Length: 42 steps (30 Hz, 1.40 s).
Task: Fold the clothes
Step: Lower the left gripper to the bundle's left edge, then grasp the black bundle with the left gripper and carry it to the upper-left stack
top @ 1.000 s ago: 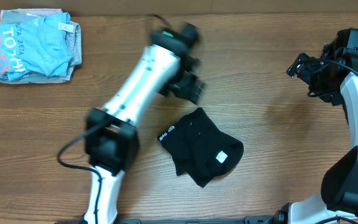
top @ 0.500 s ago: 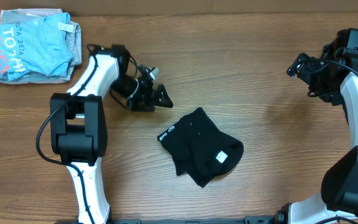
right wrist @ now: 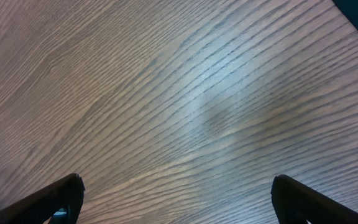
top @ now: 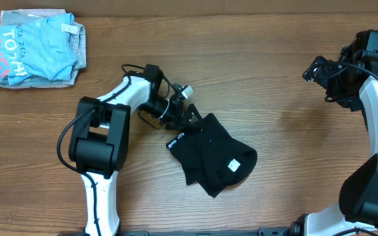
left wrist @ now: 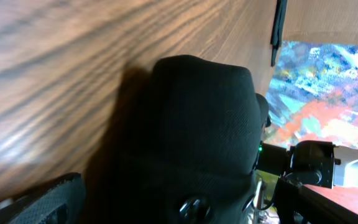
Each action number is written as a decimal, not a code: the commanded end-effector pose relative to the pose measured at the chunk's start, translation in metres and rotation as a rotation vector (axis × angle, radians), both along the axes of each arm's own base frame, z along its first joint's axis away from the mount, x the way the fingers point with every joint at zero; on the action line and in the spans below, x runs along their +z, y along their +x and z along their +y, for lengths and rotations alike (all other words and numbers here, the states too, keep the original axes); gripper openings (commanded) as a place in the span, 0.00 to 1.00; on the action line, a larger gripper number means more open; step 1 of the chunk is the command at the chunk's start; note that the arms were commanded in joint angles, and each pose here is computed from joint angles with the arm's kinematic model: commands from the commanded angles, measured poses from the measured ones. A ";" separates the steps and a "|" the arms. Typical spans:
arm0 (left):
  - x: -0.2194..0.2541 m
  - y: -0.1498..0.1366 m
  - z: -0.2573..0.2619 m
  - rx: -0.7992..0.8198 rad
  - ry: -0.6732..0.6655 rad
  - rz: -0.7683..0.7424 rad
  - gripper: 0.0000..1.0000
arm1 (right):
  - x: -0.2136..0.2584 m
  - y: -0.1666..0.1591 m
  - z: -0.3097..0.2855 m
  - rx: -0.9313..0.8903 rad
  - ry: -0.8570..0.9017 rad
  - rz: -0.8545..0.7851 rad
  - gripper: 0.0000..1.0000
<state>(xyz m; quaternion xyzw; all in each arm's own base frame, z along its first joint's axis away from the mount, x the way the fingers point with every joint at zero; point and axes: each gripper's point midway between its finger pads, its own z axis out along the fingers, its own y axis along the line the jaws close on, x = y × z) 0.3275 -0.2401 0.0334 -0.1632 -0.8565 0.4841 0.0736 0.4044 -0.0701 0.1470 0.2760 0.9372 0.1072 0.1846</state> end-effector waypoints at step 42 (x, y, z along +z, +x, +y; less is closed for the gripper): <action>0.022 0.154 0.183 0.432 0.746 -0.314 0.04 | 0.008 0.002 0.000 0.000 -0.009 -0.022 1.00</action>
